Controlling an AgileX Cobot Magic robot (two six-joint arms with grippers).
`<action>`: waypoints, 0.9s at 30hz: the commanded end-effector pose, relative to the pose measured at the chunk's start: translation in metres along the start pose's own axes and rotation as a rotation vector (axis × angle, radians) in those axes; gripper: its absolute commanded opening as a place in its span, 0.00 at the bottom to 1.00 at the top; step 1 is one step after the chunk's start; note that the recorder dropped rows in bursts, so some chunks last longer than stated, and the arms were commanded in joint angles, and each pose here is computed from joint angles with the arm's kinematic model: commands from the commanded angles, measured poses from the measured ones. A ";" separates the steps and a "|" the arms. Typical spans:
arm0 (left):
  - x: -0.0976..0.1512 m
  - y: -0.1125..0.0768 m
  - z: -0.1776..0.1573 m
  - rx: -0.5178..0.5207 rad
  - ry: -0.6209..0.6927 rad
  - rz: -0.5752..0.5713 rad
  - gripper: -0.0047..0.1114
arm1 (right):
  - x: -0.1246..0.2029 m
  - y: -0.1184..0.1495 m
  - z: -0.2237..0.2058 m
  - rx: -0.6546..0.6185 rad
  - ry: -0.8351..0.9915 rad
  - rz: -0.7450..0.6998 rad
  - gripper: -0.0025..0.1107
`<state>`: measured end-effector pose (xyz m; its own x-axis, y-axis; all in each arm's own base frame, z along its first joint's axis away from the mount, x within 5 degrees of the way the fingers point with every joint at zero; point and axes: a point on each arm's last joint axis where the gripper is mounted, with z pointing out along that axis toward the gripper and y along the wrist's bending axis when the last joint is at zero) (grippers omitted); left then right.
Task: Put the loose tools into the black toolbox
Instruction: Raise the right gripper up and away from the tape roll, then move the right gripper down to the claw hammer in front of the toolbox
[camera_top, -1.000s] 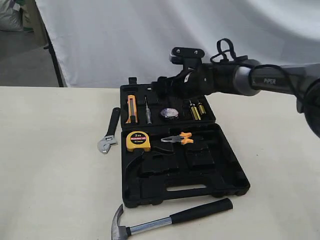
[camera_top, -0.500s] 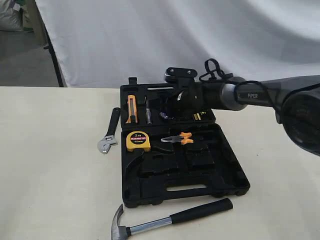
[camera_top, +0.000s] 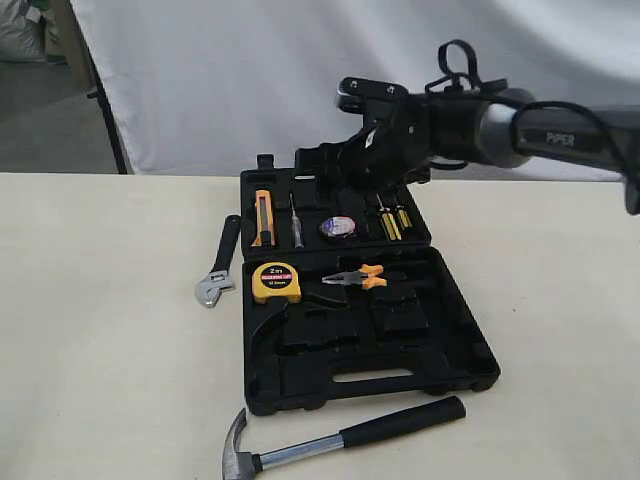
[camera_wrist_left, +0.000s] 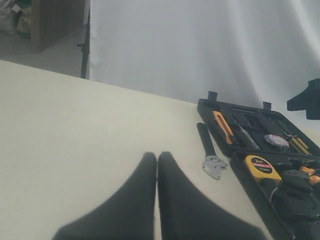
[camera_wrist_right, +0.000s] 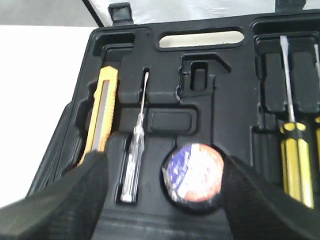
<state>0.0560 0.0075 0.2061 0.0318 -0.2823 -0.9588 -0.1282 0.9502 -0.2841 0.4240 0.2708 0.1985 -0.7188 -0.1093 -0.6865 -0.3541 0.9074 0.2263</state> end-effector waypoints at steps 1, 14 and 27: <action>-0.002 0.001 0.000 -0.021 -0.020 0.000 0.05 | -0.012 0.002 -0.038 0.030 0.069 -0.117 0.55; -0.002 0.001 0.000 -0.021 -0.020 0.000 0.05 | 0.000 0.006 -0.140 0.027 0.161 -0.332 0.07; -0.002 0.001 0.000 -0.021 -0.020 0.000 0.05 | 0.111 0.057 -0.174 -0.245 0.364 -0.859 0.02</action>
<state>0.0560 0.0075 0.2061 0.0318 -0.2823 -0.9588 -0.1282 0.9502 -0.2841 0.2420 0.2306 0.2673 -0.3885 -0.7918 -0.4712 -0.8709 0.4826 -0.0929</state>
